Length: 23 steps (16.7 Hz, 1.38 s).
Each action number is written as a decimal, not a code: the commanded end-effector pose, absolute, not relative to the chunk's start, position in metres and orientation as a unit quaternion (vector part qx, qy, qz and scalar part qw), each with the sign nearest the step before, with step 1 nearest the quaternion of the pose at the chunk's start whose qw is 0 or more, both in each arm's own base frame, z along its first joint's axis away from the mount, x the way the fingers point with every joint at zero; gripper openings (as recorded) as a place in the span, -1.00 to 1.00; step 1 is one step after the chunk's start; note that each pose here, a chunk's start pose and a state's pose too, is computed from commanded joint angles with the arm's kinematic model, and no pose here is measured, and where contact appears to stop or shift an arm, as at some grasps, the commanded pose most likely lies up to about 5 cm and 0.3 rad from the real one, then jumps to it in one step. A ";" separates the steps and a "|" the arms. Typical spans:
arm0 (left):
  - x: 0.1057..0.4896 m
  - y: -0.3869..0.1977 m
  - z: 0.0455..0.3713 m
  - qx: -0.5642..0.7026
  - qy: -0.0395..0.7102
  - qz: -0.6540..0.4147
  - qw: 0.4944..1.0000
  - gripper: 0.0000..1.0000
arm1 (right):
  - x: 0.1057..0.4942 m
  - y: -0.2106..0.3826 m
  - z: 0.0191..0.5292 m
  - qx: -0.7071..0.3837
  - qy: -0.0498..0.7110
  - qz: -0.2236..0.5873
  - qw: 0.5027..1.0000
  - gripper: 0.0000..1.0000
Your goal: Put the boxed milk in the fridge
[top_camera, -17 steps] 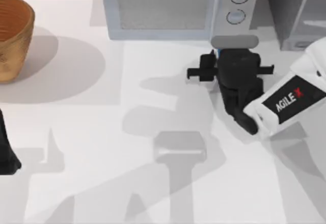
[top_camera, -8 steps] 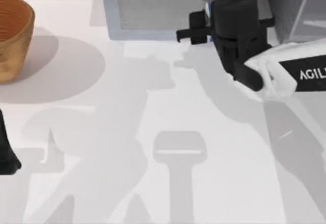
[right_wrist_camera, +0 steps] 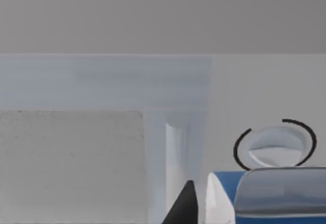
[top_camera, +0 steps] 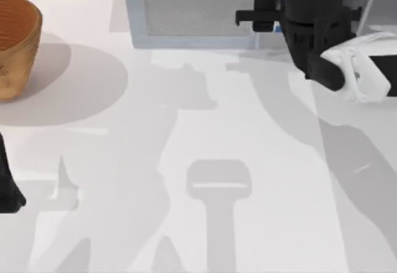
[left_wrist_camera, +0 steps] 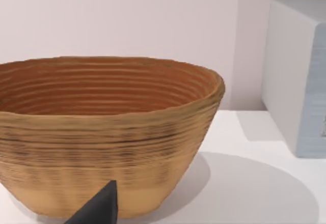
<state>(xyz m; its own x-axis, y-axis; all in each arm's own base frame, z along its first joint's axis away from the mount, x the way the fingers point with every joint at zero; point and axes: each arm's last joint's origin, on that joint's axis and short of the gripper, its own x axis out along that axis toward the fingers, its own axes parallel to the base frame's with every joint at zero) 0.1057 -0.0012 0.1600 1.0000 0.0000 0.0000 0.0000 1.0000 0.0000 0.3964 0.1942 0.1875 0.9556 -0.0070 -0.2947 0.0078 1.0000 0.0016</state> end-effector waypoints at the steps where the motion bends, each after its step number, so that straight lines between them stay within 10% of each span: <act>1: 0.106 -0.001 0.160 0.000 0.000 0.000 1.000 1.00 | 0.396 0.195 0.186 0.001 0.150 -0.002 0.989 -1.00; 8: 0.106 -0.001 0.160 0.000 0.000 0.000 1.000 1.00 | 0.364 0.158 0.224 0.003 0.140 0.004 0.990 -1.00; 15: 0.106 -0.001 0.160 0.000 0.000 0.000 1.000 1.00 | 0.237 0.059 0.284 0.021 0.066 0.000 0.998 -1.00; 23: 0.106 -0.001 0.160 0.000 0.000 0.000 1.000 1.00 | 0.114 0.005 0.215 0.012 -0.016 -0.001 1.000 -1.00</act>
<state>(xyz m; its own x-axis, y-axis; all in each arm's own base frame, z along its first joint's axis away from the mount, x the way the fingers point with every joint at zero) 0.1057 -0.0012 0.1600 1.0000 0.0000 0.0000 0.0000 1.0000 0.0000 0.1145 0.0053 0.2154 0.9995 -0.0023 0.0320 0.0015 0.9997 0.0249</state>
